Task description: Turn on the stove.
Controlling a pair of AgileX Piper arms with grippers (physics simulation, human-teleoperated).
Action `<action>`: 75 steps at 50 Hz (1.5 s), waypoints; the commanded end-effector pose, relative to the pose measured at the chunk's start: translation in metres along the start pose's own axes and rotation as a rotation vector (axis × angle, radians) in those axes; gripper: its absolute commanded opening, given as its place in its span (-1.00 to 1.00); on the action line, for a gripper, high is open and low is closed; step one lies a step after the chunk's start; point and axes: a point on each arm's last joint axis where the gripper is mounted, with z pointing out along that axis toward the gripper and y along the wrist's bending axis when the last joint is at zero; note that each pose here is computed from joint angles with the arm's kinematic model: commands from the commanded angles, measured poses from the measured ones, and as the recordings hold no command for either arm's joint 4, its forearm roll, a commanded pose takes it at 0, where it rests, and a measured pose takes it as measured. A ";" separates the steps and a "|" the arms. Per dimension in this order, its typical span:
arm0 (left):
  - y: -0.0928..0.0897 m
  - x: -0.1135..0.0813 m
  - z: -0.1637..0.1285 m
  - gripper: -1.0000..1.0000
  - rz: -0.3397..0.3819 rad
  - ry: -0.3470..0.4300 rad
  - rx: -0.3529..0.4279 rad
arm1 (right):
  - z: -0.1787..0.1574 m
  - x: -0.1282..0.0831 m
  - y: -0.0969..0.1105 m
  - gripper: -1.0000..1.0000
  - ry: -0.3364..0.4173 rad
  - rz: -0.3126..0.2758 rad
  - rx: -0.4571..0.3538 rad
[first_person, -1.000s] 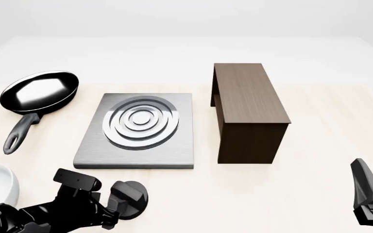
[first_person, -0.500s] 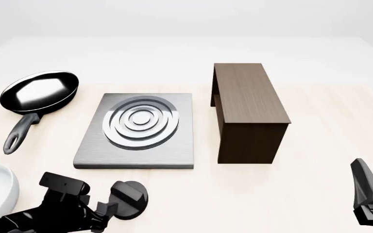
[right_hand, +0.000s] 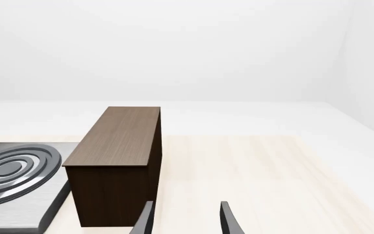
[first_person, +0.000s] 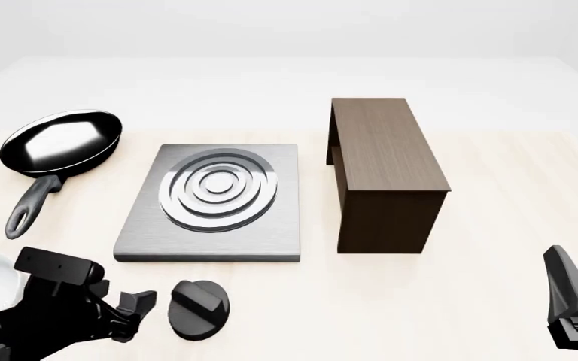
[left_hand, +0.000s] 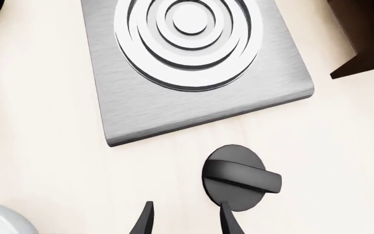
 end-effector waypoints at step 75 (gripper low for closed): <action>0.026 -0.091 -0.083 1.00 -0.074 -0.310 -0.182 | 0.000 0.000 0.000 1.00 0.001 -0.001 -0.001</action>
